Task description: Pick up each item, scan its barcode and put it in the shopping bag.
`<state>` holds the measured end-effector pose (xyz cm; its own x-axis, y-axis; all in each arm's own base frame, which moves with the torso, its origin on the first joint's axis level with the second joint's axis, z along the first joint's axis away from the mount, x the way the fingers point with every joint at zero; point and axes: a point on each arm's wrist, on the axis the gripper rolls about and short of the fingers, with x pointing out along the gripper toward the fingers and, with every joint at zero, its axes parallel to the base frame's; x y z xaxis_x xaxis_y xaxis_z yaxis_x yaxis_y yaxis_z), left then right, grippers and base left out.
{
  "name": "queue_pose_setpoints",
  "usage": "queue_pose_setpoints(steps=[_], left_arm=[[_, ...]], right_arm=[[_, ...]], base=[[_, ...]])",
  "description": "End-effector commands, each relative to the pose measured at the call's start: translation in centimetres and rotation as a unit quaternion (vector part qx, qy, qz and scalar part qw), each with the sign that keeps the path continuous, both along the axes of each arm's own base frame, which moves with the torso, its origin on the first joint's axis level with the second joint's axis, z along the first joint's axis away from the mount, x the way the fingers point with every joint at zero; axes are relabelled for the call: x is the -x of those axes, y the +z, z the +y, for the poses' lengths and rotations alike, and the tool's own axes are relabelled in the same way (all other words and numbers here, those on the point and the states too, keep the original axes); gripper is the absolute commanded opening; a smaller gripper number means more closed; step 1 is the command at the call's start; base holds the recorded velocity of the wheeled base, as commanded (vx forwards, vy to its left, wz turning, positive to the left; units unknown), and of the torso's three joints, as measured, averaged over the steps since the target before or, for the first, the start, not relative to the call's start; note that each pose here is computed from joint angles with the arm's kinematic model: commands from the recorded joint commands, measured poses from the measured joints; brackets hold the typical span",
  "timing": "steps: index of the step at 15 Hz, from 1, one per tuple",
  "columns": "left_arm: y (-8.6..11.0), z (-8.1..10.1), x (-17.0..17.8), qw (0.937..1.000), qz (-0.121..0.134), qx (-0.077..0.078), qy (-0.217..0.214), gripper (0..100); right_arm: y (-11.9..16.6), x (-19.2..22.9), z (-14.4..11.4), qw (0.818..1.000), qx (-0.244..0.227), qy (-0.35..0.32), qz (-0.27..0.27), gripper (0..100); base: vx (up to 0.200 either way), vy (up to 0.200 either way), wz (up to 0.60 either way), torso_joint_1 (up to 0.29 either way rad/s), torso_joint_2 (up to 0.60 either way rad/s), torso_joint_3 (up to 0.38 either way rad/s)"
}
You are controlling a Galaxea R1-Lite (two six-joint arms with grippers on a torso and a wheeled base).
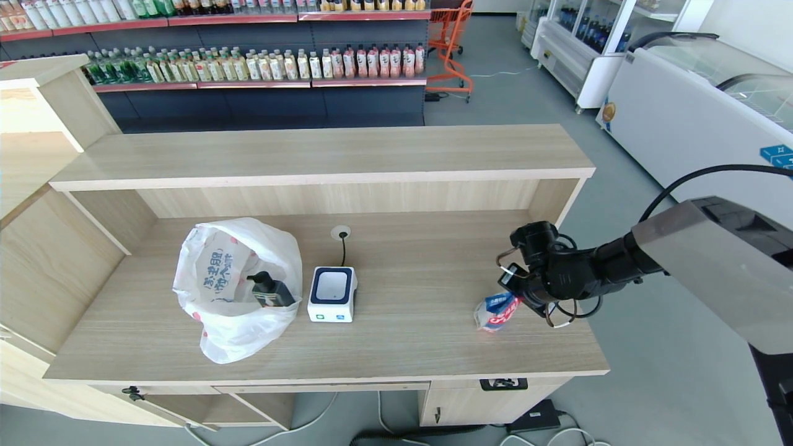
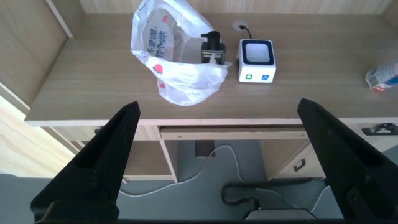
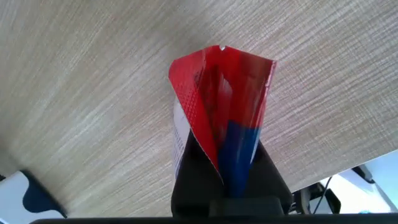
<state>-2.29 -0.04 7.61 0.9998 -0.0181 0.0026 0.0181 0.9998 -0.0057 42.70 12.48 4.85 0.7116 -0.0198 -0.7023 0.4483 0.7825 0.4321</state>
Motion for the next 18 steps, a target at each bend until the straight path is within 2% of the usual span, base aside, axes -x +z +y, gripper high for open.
queue_pose_setpoints(steps=[1, 4, 5, 6, 7, 8, 10, 12, 14, 15, 16, 18], left_arm=[[0.0, 0.0, 0.0, 1.0, 0.0, 0.0, 0.0, 100], [0.0, 0.0, 0.0, 1.0, 0.0, 0.0, 0.0, 100], [0.0, 0.0, 0.0, 1.0, 0.0, 0.0, 0.0, 100], [0.0, 0.0, 0.0, 1.0, 0.0, 0.0, 0.0, 100], [0.0, 0.0, 0.0, 1.0, 0.0, 0.0, 0.001, 100], [0.0, 0.0, 0.0, 1.0, 0.0, 0.0, 0.0, 100], [0.0, 0.0, 0.0, 1.0, 0.0, 0.0, 0.0, 100], [0.0, 0.0, 0.0, 1.0, 0.0, 0.0, 0.0, 100], [0.0, 0.0, 0.0, 1.0, 0.0, 0.0, 0.0, 100], [0.0, 0.0, 0.0, 1.0, 0.0, 0.0, 0.0, 100], [0.0, 0.0, 0.0, 1.0, 0.0, 0.0, 0.0, 100], [0.0, 0.0, 0.0, 1.0, 0.0, 0.0, 0.0, 100]], right_arm=[[0.3, 0.0, 0.1, 1.0, 0.005, 0.008, -0.005, 0], [1.6, 0.0, 0.0, 1.0, 0.003, 0.012, -0.028, 0], [6.7, 1.0, -0.8, 0.995, -0.038, 0.045, -0.086, 0], [9.0, 1.8, -1.7, 0.988, -0.064, 0.085, -0.113, 0], [11.1, 3.6, -3.2, 0.972, -0.066, 0.168, -0.151, 0], [11.2, 4.3, -4.6, 0.958, -0.049, 0.224, -0.171, 0], [10.5, 6.6, -7.3, 0.904, -0.03, 0.358, -0.229, 0], [9.8, 8.7, -9.5, 0.815, -0.041, 0.498, -0.295, 0], [10.1, 9.9, -10.4, 0.743, -0.071, 0.579, -0.328, 0], [10.2, 10.1, -10.4, 0.729, -0.078, 0.593, -0.334, 0], [10.7, 10.9, -10.4, 0.704, -0.087, 0.615, -0.345, 0], [11.3, 11.5, -10.3, 0.687, -0.087, 0.628, -0.356, 0]], base=[[0.0, 0.0, 0.0, 0.0, 0.0, 0.0], [0.0, 0.0, 0.0, 0.0, 0.0, 0.0], [0.0, 0.0, 0.0, 0.0, 0.0, 0.0], [0.0, 0.0, 0.0, 0.0, 0.0, 0.0], [0.0, 0.0, 0.0, 0.0, 0.0, 0.0], [0.0, 0.0, 0.0, 0.0, 0.0, 0.0], [0.0, 0.0, 0.0, 0.0, 0.0, 0.0], [0.0, 0.0, 0.0, 0.0, 0.0, 0.0], [0.0, 0.0, 0.0, 0.0, 0.0, 0.0], [0.0, 0.0, 0.0, 0.0, 0.0, 0.0], [0.0, 0.0, 0.0, 0.0, 0.0, 0.0], [0.0, 0.0, 0.0, 0.0, 0.0, 0.0]])
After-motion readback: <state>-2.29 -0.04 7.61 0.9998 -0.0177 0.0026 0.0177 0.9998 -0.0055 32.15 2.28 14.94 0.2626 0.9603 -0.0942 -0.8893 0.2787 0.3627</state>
